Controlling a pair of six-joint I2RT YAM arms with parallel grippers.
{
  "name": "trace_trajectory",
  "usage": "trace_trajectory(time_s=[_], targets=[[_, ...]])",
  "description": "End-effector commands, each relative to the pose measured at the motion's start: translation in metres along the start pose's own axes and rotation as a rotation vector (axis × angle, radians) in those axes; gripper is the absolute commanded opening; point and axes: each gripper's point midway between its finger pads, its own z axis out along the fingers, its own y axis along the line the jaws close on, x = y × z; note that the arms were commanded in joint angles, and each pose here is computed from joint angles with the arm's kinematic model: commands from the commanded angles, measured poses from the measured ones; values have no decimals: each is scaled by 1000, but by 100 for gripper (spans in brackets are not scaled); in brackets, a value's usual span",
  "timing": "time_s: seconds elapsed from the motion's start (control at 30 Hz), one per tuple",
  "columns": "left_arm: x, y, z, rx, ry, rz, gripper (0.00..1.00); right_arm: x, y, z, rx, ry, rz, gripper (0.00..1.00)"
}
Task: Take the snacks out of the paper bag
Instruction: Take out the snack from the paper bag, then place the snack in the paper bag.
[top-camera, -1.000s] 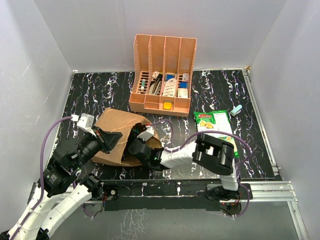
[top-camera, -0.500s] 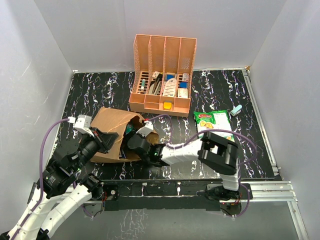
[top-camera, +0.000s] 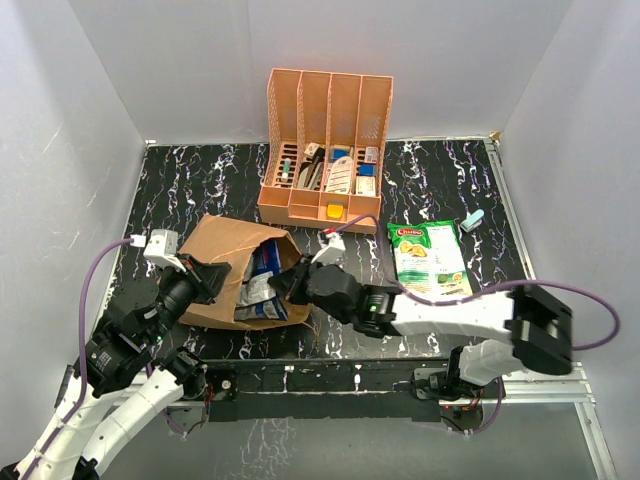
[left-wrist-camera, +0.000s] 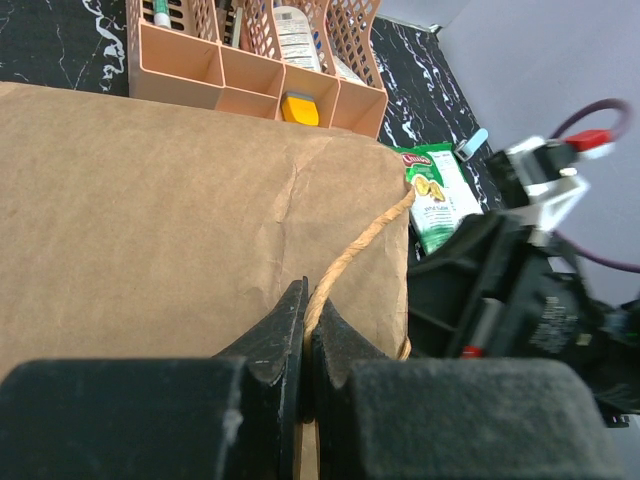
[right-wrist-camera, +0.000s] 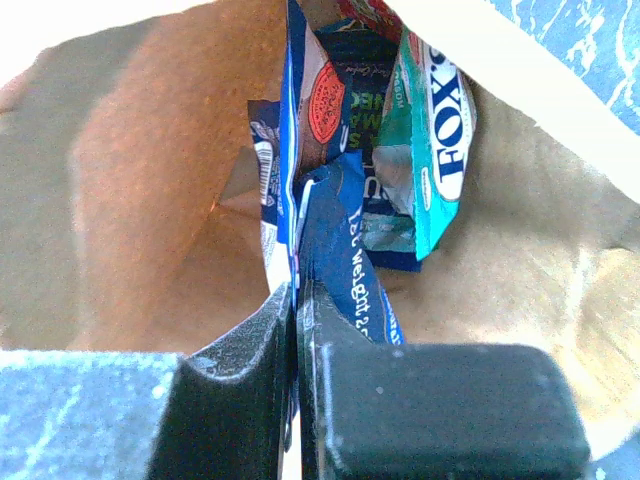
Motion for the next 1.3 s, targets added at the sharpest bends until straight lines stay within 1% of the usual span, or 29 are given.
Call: trace_trajectory(time_s=[0.0, 0.17, 0.2, 0.27, 0.33, 0.43, 0.5, 0.63, 0.8, 0.93, 1.1, 1.2, 1.27], targets=[[-4, 2, 0, -15, -17, -1, 0, -37, 22, -49, -79, -35, -42, 7], [1, 2, 3, -17, -2, -4, 0, -61, 16, -100, -102, -46, -56, 7], [1, 3, 4, -19, -1, -3, 0, -63, 7, -110, -71, -37, -74, 7], [0, 2, 4, -20, 1, -3, 0, -76, -1, -127, -41, -65, -79, 7], [1, 2, 5, -19, 3, -5, 0, -87, -6, -136, -36, -109, -92, 7], [3, 1, 7, -17, 12, -13, 0, -90, 2, -129, -61, -132, -108, 7], [0, -3, 6, -6, 11, -23, 0, -82, 18, -114, -111, -114, -132, 7], [-12, -7, 3, -1, -10, -20, 0, -64, 50, -88, -219, -61, -239, 7], [-21, -9, -2, -3, -32, -12, 0, -61, 82, -90, -377, -58, -264, 7], [-26, -15, -4, 23, -46, -15, 0, -67, 101, -102, -477, -80, -196, 7], [-34, -20, -5, 39, -64, -24, 0, -70, 116, -110, -596, -103, -48, 7], [-42, -25, -5, 49, -80, -32, 0, -62, 107, -90, -572, -106, 24, 7], [-50, -29, -7, 55, -93, -37, 0, -49, 96, -67, -529, -93, 26, 7]])
